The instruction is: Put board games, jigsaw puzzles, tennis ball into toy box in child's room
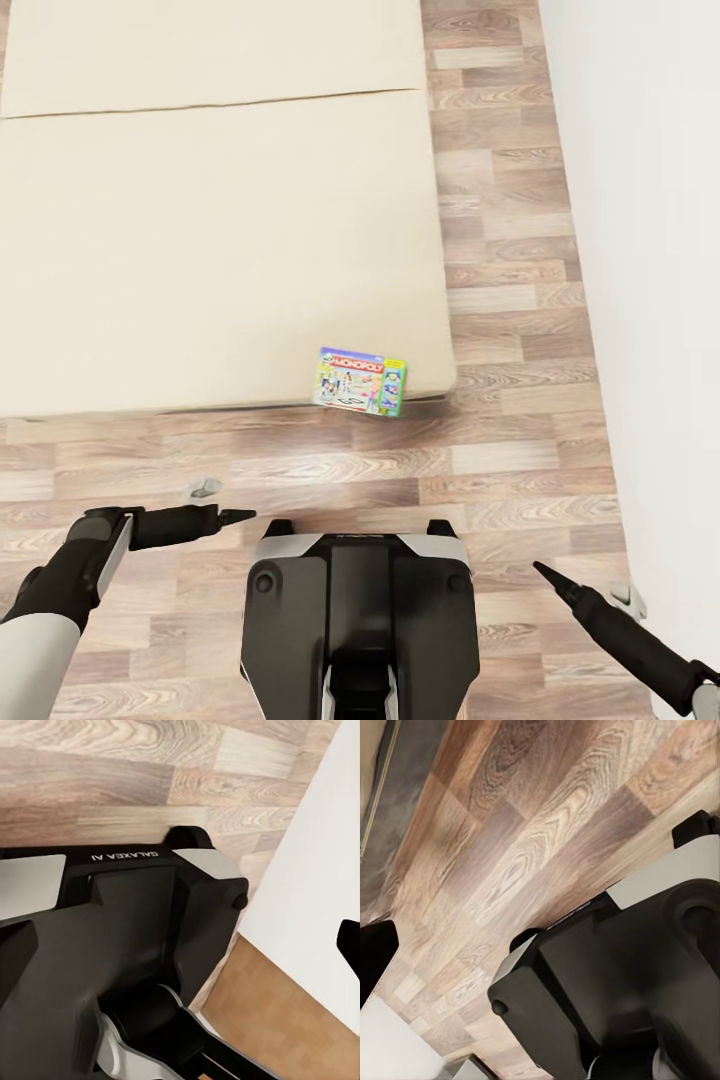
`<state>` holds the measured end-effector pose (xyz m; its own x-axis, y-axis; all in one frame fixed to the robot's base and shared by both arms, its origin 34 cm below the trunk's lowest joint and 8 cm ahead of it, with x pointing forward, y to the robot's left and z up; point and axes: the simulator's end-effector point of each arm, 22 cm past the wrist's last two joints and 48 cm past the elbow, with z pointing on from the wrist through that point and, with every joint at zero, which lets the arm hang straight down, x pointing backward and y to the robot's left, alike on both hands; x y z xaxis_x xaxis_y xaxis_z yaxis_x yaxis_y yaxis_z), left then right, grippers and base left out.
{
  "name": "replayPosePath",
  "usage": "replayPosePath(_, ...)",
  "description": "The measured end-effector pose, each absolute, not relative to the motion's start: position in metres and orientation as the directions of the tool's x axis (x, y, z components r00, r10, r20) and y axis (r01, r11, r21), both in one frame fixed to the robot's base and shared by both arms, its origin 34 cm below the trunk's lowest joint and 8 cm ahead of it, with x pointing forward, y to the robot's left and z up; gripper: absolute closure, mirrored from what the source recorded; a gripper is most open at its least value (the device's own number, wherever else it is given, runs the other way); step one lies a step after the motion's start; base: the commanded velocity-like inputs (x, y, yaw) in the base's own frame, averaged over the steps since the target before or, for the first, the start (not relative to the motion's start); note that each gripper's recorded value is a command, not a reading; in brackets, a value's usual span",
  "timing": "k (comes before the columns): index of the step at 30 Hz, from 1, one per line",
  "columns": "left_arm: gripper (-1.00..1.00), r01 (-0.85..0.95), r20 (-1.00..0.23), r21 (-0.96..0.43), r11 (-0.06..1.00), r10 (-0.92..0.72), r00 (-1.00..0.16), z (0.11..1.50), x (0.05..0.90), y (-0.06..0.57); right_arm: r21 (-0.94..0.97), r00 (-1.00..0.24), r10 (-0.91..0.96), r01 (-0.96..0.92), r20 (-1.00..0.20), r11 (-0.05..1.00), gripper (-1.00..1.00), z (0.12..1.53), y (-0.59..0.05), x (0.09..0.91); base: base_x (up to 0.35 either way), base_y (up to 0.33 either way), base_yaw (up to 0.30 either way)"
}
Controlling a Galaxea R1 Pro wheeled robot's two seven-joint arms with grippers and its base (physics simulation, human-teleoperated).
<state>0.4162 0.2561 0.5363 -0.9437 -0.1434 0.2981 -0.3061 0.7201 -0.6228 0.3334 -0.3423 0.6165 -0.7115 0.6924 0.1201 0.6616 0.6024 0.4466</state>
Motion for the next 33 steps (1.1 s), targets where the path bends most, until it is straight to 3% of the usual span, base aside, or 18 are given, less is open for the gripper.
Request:
replayPosePath(9,-1.0,-0.31,0.299,-0.622,0.719,-0.147,-0.943,0.534,0.416,0.246,0.486,-0.699,0.704,0.662,0.126,0.571,-1.0,0.619,-0.327,0.338,0.0,-0.153,-0.01)
replayPosePath(33,-1.0,-0.442,0.416,-0.601,0.666,-0.212,-0.884,0.52,0.365,0.219,0.546,-0.725,0.663,0.637,0.186,0.543,-1.0,0.618,-0.278,0.339,0.0,-0.009,-0.001)
